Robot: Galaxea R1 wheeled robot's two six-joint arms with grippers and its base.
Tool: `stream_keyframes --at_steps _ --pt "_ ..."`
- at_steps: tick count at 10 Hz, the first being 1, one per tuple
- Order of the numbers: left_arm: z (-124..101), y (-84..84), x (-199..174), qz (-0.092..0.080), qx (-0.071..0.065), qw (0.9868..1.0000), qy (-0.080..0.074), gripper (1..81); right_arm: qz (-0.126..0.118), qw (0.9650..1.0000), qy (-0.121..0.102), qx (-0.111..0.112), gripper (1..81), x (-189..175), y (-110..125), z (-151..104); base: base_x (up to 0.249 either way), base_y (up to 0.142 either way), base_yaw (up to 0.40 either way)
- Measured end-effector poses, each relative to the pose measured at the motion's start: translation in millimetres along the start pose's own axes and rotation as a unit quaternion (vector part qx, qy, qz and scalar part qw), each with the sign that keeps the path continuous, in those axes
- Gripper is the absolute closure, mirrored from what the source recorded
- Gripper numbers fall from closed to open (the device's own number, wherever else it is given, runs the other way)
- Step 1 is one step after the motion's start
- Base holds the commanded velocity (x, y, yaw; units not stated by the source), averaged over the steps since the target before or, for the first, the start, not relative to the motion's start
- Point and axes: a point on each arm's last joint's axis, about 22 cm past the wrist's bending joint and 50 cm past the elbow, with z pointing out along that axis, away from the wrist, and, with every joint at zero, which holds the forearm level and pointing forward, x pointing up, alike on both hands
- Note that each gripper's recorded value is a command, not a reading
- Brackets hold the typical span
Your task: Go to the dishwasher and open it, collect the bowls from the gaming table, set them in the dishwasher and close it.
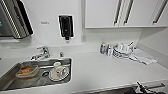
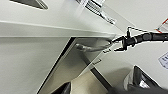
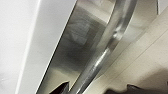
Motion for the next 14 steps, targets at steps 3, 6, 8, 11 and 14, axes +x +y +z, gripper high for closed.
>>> stream_keyframes --at_steps 3,6,8,11,14 --pt "0 0.1 0 0.0 0.0 1.0 0.0 1.0 0.005 1.0 -0.005 0.004 1.0 -5 -5 34 0.0 0.0 0.0" --pt "0 0.0 0 0.0 0.0 1.0 0.0 1.0 0.031 0.9995 -0.002 -0.007 1.0 -4 8 53 0.0 0.0 0.0" --pt "0 0.2 0 0.001 0.0 1.0 0.0 1.0 0.042 0.9991 0.005 -0.005 1.0 -4 16 62 0.0 0.0 0.0" --pt "2 1.7 0 0.001 -0.003 1.0 0.001 1.0 0.052 0.9985 0.018 0.008 1.0 -2 21 68 0.0 0.0 0.0" --pt "3 2.8 0 0.003 -0.005 1.0 0.001 1.0 0.049 0.9984 0.023 0.018 1.0 -4 27 57 0.0 0.0 0.0"
